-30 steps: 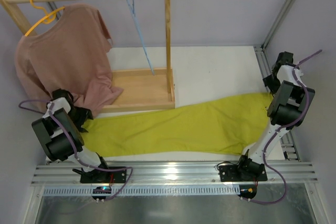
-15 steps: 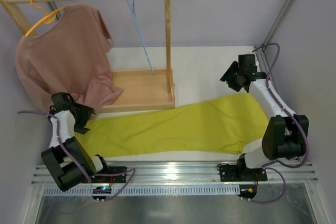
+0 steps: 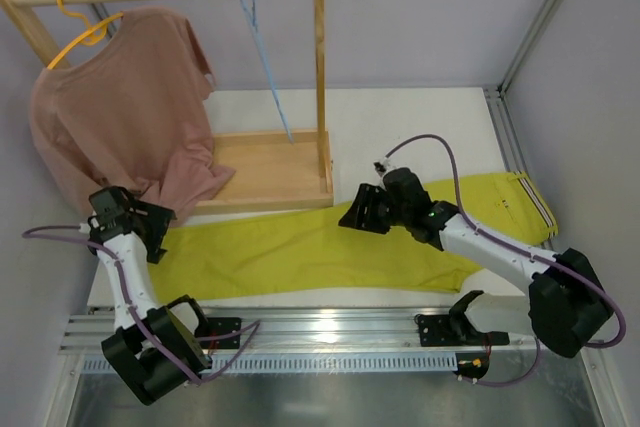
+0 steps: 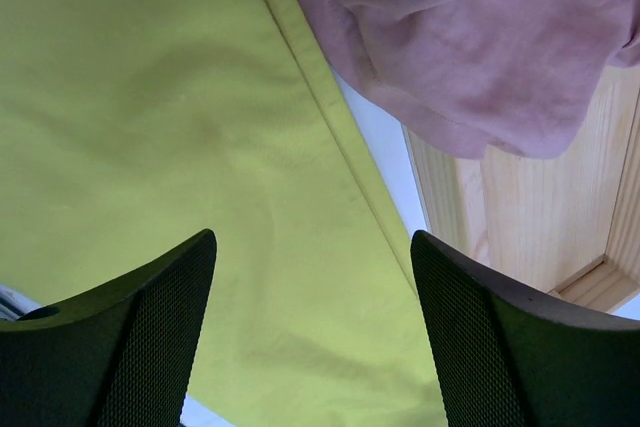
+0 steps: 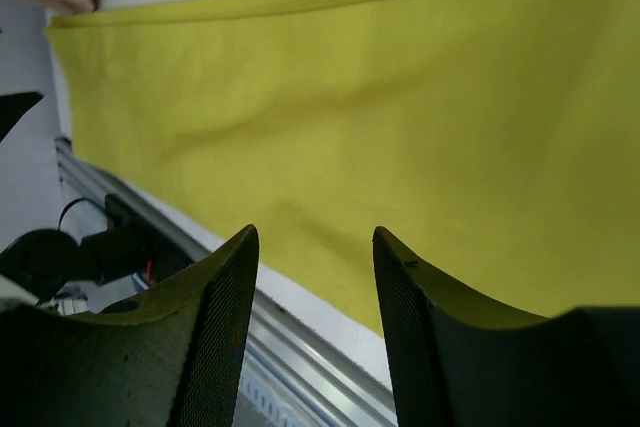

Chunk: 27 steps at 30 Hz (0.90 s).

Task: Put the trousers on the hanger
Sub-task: Fold the trousers

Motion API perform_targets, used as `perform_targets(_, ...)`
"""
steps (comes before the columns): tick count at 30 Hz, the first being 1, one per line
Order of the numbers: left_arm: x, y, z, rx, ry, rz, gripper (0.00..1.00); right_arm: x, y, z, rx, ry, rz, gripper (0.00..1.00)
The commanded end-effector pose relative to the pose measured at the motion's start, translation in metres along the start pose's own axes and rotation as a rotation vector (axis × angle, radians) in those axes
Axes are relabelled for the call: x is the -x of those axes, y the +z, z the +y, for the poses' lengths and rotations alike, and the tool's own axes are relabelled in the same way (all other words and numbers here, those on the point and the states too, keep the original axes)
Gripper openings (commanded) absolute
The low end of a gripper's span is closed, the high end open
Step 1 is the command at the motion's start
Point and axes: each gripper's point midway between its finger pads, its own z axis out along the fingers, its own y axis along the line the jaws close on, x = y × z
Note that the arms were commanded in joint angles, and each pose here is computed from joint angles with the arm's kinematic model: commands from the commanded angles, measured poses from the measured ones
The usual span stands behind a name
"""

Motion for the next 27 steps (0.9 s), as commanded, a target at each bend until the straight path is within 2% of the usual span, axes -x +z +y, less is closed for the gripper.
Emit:
perform_targets(1,-0.005,-0.01,0.003,0.004,-0.007,0.03,0.79,-0.007,0.0,0.075,0.277,-0.074,-0.016,0.52)
perform_targets(6,-0.016,-0.007,0.007,0.035,-0.119,0.12,0.81,-0.018,0.038,0.075,0.252,-0.051,0.003,0.52)
perform_targets(9,-0.022,-0.006,0.007,0.026,-0.146,0.151,0.89,-0.016,0.067,0.042,0.112,-0.019,0.02,0.52)
perform_targets(11,-0.018,-0.008,0.007,0.011,-0.149,0.119,0.92,-0.017,0.081,0.013,0.001,0.038,0.029,0.52)
perform_targets(12,-0.015,-0.01,0.008,0.015,-0.154,0.102,0.99,-0.017,0.084,0.004,-0.036,0.078,0.026,0.52)
perform_targets(13,-0.013,-0.012,0.009,0.01,-0.158,0.091,1.0,-0.02,0.088,-0.008,-0.078,0.104,0.029,0.52)
perform_targets(17,-0.009,-0.012,0.023,0.09,-0.24,0.076,1.0,-0.02,0.092,-0.059,-0.238,0.254,-0.007,0.52)
perform_targets(20,-0.013,-0.006,0.035,0.161,-0.303,0.092,1.0,-0.019,0.088,-0.081,-0.292,0.357,-0.03,0.52)
perform_targets(24,-0.006,-0.005,0.054,0.263,-0.339,0.075,0.99,-0.004,0.076,-0.098,-0.287,0.432,-0.092,0.52)
perform_targets(27,0.001,-0.006,0.069,0.319,-0.408,0.058,0.99,0.003,0.069,-0.095,-0.264,0.427,-0.116,0.52)
